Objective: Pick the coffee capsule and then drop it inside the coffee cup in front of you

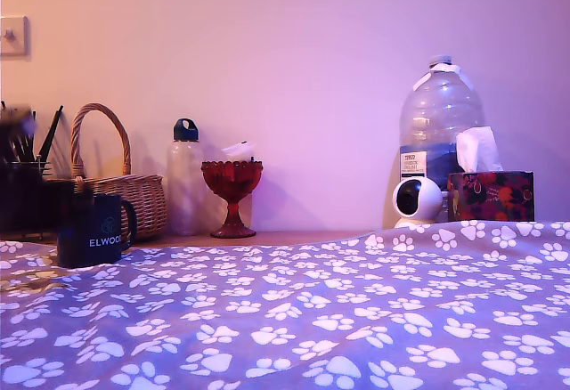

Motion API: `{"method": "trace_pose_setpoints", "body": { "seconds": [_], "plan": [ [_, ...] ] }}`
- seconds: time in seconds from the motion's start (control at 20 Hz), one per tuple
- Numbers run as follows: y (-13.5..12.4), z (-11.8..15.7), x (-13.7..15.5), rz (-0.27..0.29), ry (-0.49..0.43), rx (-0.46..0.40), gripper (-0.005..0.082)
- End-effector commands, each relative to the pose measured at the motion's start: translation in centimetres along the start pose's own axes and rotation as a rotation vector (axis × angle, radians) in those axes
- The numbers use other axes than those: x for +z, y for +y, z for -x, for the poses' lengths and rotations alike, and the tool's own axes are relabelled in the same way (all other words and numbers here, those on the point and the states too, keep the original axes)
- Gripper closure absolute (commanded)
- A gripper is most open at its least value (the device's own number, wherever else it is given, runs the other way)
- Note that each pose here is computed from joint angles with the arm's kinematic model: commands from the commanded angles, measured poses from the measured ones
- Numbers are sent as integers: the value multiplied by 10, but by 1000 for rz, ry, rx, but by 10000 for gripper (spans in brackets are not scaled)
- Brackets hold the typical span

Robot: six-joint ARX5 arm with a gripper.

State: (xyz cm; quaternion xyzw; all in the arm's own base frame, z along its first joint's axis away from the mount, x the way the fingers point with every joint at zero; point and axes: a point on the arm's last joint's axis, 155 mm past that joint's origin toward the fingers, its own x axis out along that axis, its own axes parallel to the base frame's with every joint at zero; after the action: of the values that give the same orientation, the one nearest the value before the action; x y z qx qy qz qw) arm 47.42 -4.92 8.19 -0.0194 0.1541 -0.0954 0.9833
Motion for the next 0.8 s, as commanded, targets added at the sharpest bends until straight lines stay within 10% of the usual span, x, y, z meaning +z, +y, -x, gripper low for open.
{"method": "trace_pose_setpoints", "body": {
  "seconds": [0.0,0.75],
  "plan": [
    [1,5,6,-3,-2,2,559],
    [-3,27,59,-4,-3,6,559]
  ]
}}
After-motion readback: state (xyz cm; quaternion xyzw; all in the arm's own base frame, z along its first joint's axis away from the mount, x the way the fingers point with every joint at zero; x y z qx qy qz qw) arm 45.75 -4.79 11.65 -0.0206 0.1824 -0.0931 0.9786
